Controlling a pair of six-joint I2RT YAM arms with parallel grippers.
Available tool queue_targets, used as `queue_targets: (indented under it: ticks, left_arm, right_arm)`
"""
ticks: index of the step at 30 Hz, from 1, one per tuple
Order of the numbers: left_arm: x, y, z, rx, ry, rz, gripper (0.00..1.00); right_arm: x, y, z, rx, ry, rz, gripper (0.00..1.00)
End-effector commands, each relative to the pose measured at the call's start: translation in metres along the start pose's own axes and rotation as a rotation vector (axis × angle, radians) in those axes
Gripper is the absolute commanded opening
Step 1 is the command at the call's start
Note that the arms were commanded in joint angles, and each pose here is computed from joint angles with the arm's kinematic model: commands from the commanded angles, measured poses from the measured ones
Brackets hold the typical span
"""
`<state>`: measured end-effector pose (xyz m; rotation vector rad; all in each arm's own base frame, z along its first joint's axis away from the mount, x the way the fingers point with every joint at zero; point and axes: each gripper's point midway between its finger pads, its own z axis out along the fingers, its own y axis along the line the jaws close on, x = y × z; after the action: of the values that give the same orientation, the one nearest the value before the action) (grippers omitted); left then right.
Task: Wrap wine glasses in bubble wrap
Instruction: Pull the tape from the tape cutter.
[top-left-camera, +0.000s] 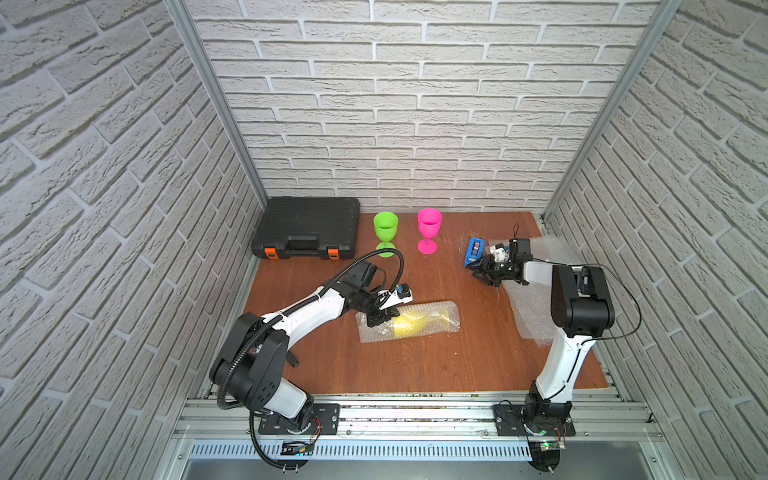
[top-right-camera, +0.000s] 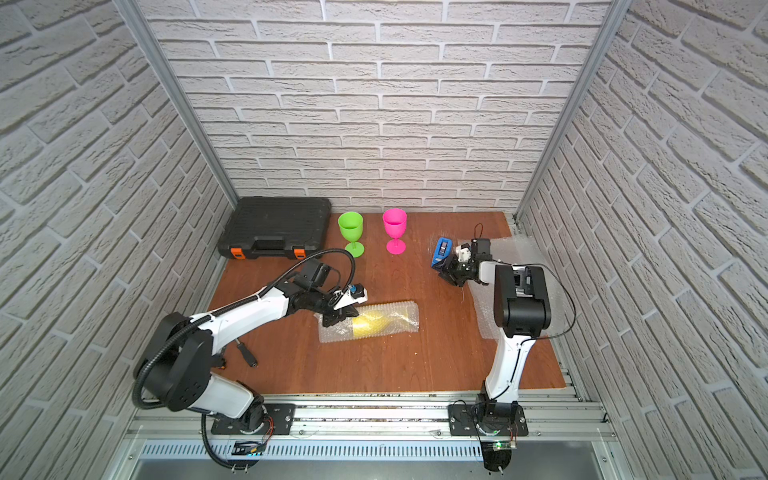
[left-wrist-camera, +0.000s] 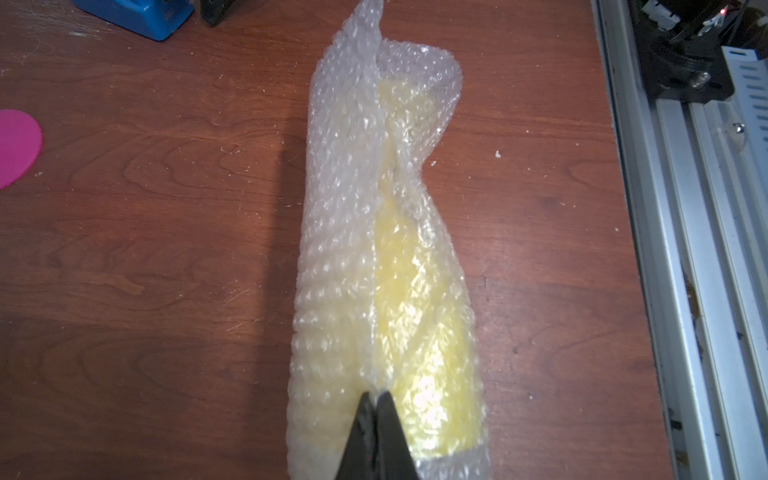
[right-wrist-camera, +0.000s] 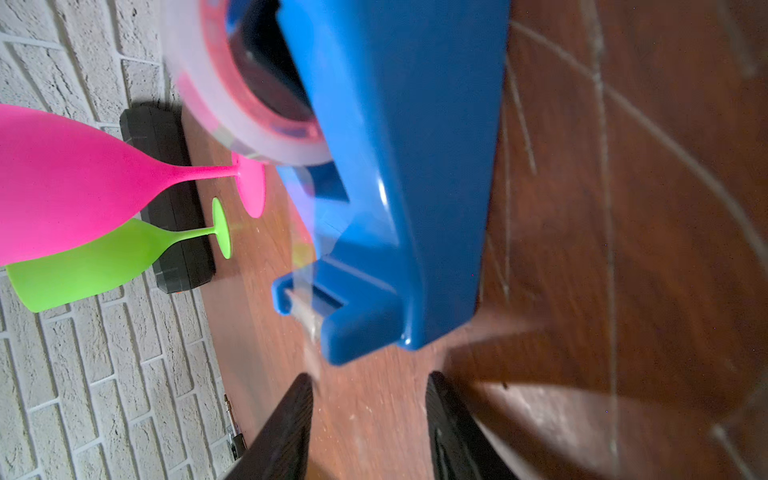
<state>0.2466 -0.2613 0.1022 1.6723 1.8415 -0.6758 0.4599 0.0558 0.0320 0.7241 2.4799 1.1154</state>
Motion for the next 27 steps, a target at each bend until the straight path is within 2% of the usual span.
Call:
queue_targets:
  ticks: [1, 4, 11, 16, 27]
  left_arm:
    - [0.011, -0.005, 0.004, 0.027, 0.047, -0.024, 0.0]
    - [0.011, -0.005, 0.004, 0.026, 0.047, -0.023, 0.0]
    - [0.012, -0.005, 0.004, 0.027, 0.048, -0.026, 0.0]
    - [0.011, -0.005, 0.004, 0.027, 0.047, -0.025, 0.0]
    - [0.01, -0.004, 0.004, 0.027, 0.039, -0.022, 0.0]
  right_arm:
    - [-0.008, -0.002, 0.003, 0.008, -0.021, -0.028, 0.5]
    - [-0.009, -0.001, 0.006, -0.009, -0.022, -0.034, 0.49]
    - [-0.012, 0.005, 0.006, -0.044, -0.038, -0.018, 0.17]
    - [-0.009, 0.013, -0.003, -0.049, -0.041, -0.014, 0.03]
    - [0.022, 0.055, -0.037, -0.09, -0.013, -0.05, 0.03]
